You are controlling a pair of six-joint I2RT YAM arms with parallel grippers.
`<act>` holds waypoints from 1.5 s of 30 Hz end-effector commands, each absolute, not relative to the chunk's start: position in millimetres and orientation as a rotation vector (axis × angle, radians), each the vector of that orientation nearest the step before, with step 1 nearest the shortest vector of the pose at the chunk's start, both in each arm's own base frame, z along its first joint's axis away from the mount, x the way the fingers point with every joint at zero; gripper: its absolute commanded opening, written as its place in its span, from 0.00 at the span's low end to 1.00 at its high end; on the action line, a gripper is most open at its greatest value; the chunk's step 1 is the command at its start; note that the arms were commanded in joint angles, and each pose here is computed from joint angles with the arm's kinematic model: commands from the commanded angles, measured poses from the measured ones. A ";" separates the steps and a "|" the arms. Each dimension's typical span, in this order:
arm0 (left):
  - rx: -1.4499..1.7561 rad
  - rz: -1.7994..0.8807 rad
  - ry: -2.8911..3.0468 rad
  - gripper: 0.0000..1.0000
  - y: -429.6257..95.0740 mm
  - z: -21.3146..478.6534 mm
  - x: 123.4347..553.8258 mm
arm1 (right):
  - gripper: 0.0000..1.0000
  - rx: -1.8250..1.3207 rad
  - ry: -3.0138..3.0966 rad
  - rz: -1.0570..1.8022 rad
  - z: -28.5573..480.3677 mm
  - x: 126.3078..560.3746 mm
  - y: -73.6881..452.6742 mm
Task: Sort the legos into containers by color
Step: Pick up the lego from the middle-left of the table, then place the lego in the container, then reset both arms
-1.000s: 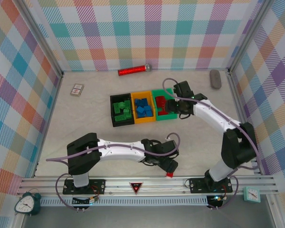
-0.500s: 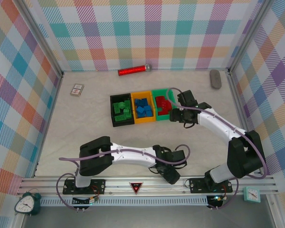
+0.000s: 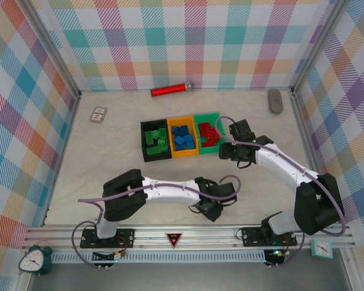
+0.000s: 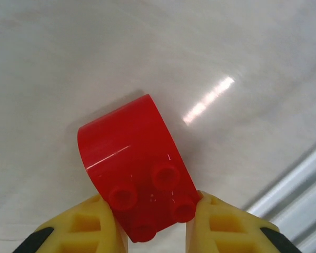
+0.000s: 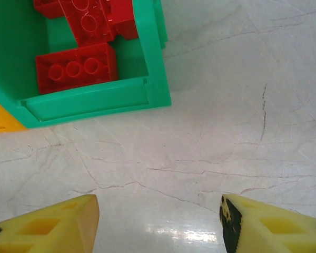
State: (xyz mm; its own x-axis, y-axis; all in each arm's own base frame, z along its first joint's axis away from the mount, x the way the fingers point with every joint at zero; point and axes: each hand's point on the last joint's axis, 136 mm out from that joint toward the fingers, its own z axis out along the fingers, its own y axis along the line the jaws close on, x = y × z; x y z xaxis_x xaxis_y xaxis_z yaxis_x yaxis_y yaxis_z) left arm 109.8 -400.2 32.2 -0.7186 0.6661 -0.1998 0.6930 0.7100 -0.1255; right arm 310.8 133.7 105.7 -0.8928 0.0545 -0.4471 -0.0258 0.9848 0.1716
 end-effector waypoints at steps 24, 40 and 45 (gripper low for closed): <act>0.466 -0.126 2.453 0.36 -369.0 184.8 438.4 | 0.63 0.217 2.739 0.329 55.6 225.3 99.6; 0.152 -0.352 2.350 0.95 -282.1 213.3 397.7 | 0.65 0.169 2.603 0.262 87.5 250.6 93.3; -0.068 -0.238 2.271 1.00 -193.0 217.2 378.2 | 0.70 0.181 2.473 0.154 117.1 271.4 79.0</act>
State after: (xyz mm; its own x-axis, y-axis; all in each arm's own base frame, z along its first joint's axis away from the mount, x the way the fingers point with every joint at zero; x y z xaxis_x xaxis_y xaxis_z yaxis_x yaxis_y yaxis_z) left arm 372.5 -222.3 199.5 -0.7359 -0.0105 -0.6770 0.1316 0.9786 -0.1582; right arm 249.9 88.6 87.1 -0.8552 0.1732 -0.4886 0.0857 0.9768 0.1963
